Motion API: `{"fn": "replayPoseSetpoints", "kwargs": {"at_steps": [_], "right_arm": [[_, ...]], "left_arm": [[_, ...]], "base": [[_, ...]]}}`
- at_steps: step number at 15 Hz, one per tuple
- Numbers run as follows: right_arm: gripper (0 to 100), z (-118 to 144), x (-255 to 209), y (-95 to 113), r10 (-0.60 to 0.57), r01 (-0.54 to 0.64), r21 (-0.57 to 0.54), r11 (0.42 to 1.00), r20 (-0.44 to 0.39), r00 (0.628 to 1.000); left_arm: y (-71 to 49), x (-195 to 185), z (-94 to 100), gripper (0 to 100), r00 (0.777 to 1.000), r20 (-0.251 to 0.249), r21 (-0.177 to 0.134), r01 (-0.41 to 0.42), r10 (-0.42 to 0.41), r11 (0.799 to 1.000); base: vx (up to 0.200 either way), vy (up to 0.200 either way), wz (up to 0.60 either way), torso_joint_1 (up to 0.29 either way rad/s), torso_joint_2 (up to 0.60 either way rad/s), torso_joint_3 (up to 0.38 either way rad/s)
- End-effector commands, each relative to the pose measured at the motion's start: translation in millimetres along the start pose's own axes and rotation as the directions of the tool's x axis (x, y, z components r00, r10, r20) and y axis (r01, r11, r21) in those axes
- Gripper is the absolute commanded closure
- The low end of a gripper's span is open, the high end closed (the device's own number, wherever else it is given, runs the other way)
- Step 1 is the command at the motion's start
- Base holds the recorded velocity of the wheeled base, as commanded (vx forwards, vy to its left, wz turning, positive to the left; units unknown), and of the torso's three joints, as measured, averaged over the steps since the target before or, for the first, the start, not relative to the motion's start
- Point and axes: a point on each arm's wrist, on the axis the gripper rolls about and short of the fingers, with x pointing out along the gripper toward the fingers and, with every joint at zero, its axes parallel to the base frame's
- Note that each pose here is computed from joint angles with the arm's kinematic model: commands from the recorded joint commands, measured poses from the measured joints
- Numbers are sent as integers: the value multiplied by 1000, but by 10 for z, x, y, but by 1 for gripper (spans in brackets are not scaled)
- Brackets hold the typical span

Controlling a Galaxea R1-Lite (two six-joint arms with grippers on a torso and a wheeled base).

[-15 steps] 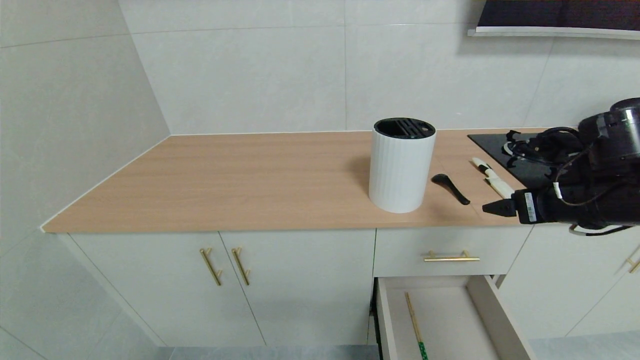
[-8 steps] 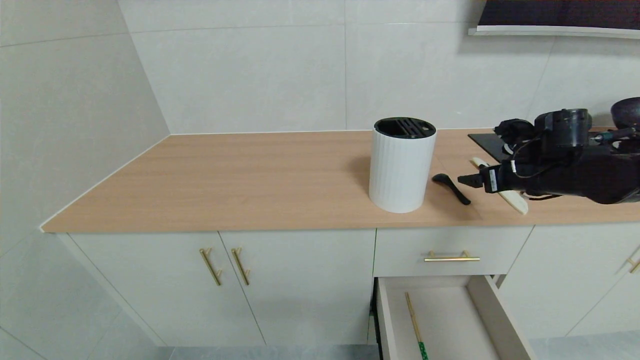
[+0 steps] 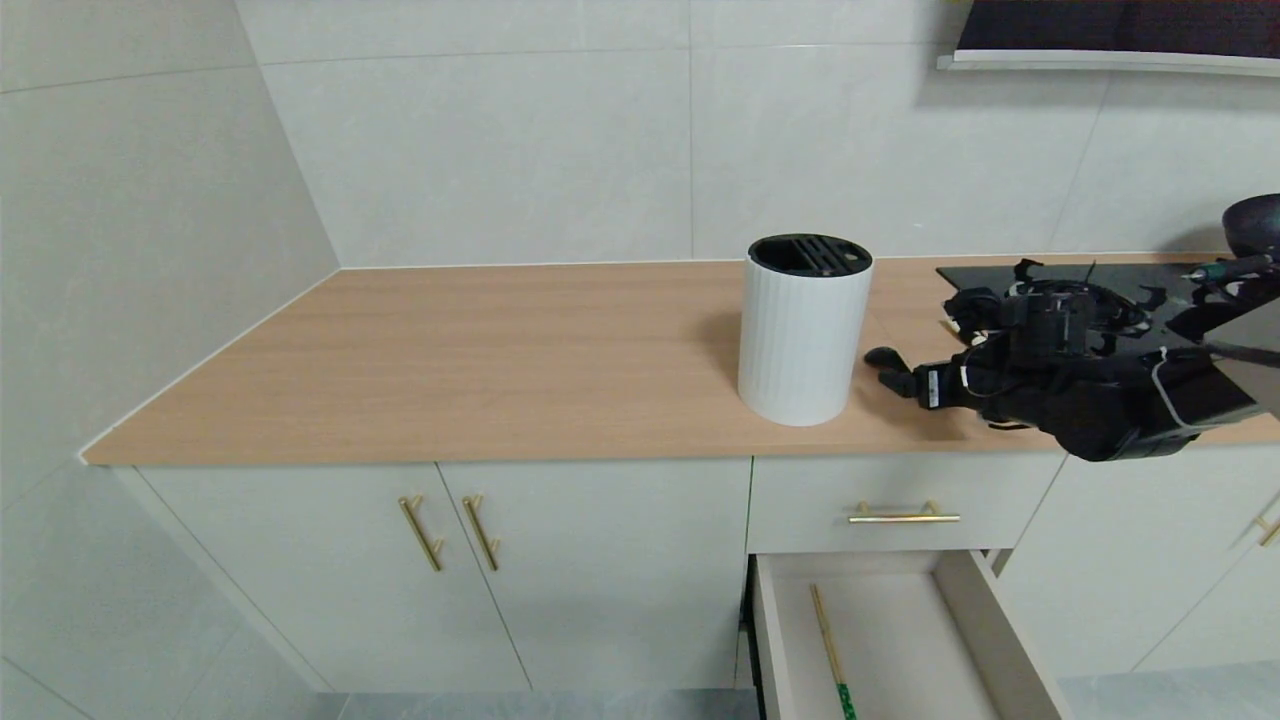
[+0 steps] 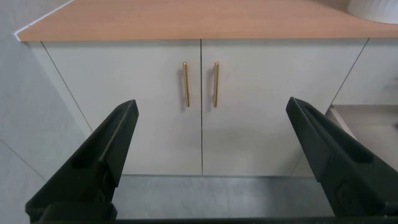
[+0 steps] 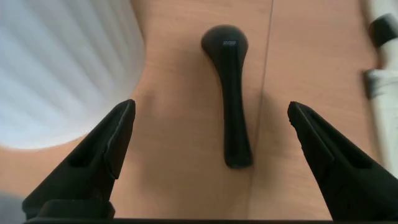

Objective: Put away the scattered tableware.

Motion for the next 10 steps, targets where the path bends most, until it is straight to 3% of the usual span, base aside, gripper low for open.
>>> {"fn": "replayPoseSetpoints", "kwargs": {"at_steps": [1,10], "right_arm": [[0,-130,137,-10,0,0,5,1000,-25,1000],[0,-280,372,-56,-38,39,22,999,-47,998]], "left_arm": [[0,0,0,0,1000,0,0,-1,1,1000],[0,0,0,0,1000,0,0,-1,1,1000]], "base": [[0,0,0,0,0,0],[0,0,0,0,0,0]]}}
